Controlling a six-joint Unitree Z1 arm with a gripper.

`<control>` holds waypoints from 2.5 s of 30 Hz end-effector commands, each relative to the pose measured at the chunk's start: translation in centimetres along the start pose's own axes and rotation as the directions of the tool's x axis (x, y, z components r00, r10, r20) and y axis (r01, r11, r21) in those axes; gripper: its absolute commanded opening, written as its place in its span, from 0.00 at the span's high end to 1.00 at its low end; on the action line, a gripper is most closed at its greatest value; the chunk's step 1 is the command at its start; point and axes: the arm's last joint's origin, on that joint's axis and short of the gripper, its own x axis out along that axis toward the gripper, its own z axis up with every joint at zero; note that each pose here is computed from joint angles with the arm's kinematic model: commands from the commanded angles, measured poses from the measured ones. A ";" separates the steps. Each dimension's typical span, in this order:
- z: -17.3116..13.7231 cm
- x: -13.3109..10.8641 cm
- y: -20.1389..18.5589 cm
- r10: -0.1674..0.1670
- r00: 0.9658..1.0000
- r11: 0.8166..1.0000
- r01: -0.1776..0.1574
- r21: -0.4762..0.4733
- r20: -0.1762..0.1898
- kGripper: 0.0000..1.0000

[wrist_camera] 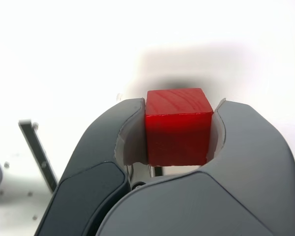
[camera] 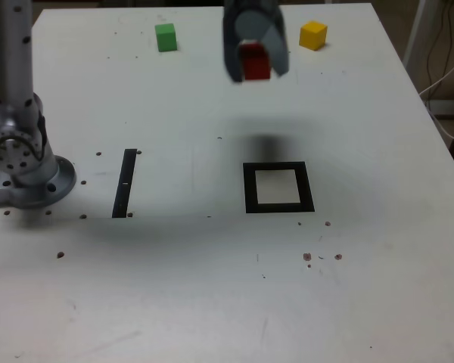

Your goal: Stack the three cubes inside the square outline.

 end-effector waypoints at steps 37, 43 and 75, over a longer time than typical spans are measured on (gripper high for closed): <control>4.9 4.6 -12.3 -0.091 0.992 0.990 0.100 0.099 -0.092 0.78; 4.6 5.6 -12.4 -0.087 0.994 0.990 0.094 0.101 -0.072 0.77; 4.2 6.8 -12.1 -0.034 0.997 0.991 0.043 0.126 -0.069 0.01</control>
